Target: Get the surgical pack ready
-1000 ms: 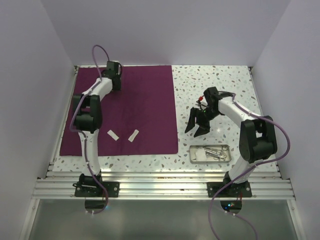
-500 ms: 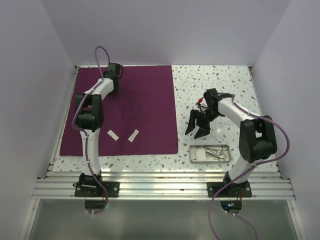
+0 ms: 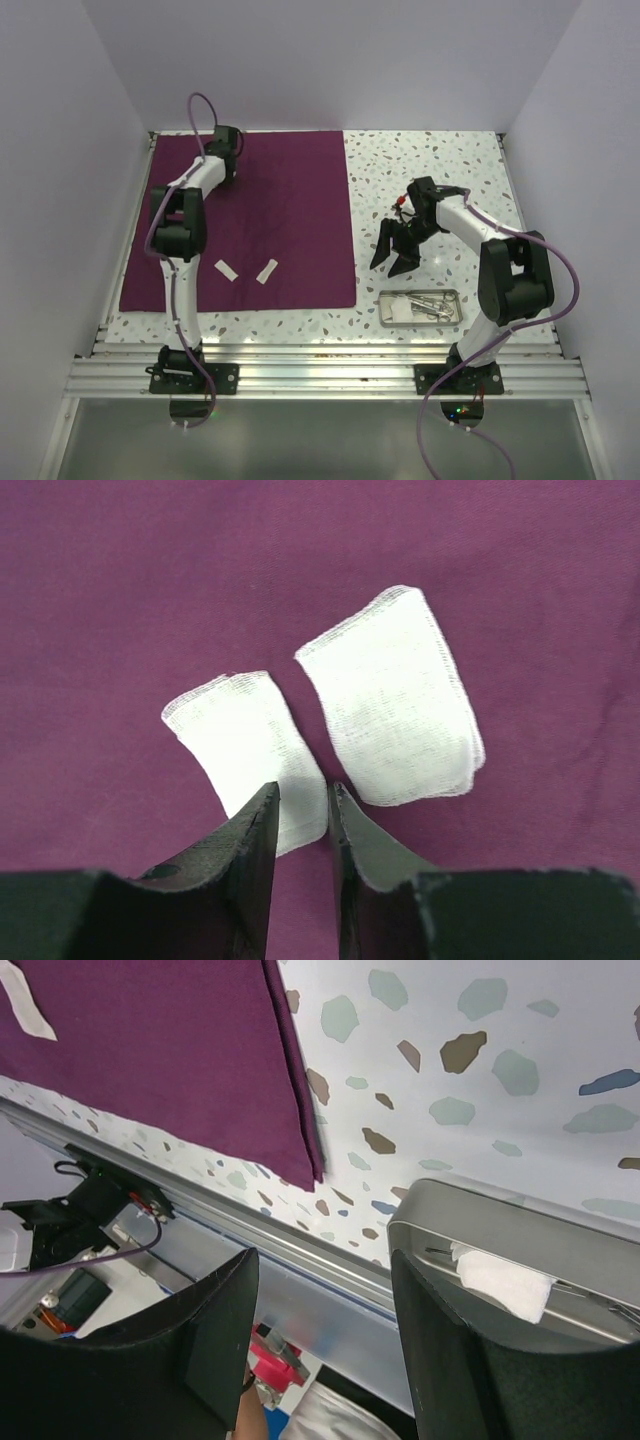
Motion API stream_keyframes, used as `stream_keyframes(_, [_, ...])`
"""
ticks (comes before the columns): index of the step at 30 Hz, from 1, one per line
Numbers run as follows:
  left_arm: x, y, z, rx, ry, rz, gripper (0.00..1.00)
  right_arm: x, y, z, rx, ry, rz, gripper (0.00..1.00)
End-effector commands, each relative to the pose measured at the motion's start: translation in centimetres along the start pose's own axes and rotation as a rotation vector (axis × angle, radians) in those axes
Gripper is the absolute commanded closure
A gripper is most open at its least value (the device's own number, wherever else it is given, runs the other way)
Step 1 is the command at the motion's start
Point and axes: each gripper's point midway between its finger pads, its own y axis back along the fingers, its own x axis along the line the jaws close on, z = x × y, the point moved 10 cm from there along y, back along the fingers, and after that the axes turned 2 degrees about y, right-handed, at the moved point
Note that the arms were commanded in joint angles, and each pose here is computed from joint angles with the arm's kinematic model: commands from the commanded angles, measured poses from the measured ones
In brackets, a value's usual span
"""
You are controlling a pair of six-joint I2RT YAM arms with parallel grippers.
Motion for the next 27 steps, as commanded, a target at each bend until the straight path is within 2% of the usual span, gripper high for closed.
stream_keyframes(1, [1.1, -0.7, 0.4, -0.001, 0.028, 0.013, 0.73, 0.6, 0.0, 0.4, -0.006, 0.007, 0.041, 0.40])
stream_keyframes(4, [1.4, -0.6, 0.4, 0.002, 0.035, 0.017, 0.85, 0.6, 0.1, 0.4, -0.009, 0.007, 0.040, 0.40])
stream_keyframes(11, [2.3, 1.3, 2.3, -0.049, 0.088, 0.042, 1.00, 0.6, 0.1, 0.4, -0.009, 0.008, 0.046, 0.40])
stream_keyframes(18, [2.8, 2.9, 4.8, -0.129, 0.155, 0.043, 1.00, 0.5, 0.1, 0.2, 0.002, 0.016, 0.037, 0.40])
stream_keyframes(27, [2.1, 2.9, 5.4, -0.152, 0.165, 0.015, 1.00, 0.3, 0.0, 0.1, 0.010, 0.019, 0.039, 0.40])
